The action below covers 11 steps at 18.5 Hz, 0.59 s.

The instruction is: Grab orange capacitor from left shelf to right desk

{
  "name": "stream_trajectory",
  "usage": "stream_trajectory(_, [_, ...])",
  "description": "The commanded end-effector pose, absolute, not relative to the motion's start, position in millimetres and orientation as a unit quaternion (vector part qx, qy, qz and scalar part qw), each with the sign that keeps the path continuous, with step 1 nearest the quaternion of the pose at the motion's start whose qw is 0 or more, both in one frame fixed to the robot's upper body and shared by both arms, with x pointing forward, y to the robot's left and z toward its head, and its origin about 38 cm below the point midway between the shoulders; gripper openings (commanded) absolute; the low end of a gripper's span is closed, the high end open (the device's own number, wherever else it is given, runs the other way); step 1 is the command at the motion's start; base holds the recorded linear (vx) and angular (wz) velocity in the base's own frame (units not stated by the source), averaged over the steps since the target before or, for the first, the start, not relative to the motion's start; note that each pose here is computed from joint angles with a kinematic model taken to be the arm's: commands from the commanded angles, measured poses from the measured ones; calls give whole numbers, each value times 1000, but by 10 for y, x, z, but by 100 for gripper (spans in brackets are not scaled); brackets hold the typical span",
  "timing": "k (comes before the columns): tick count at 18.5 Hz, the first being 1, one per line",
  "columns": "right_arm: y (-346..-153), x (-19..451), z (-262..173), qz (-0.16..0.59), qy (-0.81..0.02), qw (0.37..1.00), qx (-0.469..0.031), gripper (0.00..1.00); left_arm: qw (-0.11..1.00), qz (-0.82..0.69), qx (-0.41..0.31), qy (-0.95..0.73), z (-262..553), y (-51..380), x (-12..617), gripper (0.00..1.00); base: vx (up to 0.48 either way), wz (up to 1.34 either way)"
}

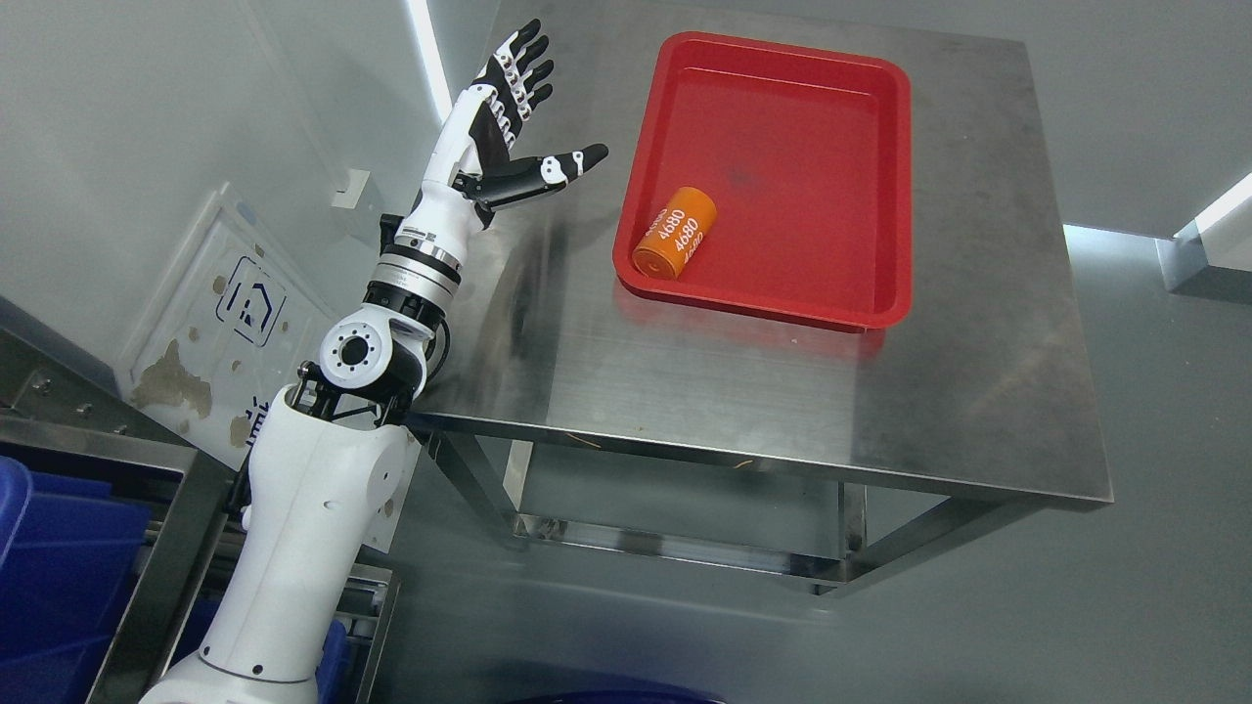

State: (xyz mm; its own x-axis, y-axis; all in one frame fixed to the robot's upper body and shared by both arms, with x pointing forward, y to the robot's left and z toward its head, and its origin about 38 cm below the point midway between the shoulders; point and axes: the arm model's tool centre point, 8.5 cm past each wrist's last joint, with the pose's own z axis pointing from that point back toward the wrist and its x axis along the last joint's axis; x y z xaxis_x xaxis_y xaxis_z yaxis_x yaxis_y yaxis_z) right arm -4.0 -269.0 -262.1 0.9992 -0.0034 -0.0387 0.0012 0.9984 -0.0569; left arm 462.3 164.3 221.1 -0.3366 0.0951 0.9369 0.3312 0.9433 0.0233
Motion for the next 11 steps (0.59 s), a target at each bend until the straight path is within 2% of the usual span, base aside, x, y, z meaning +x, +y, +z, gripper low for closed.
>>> stream_trajectory(1, [-2803,-180,-2613,-8,25,999,-37,100,526,-93,-119,-837,2455,1854,4459,100,0,0])
stream_trajectory(11, [-2803,-180,-2613,-8,25,999,-37,100,527,-94,-121,-836,2447,1842,4455,100,0,0])
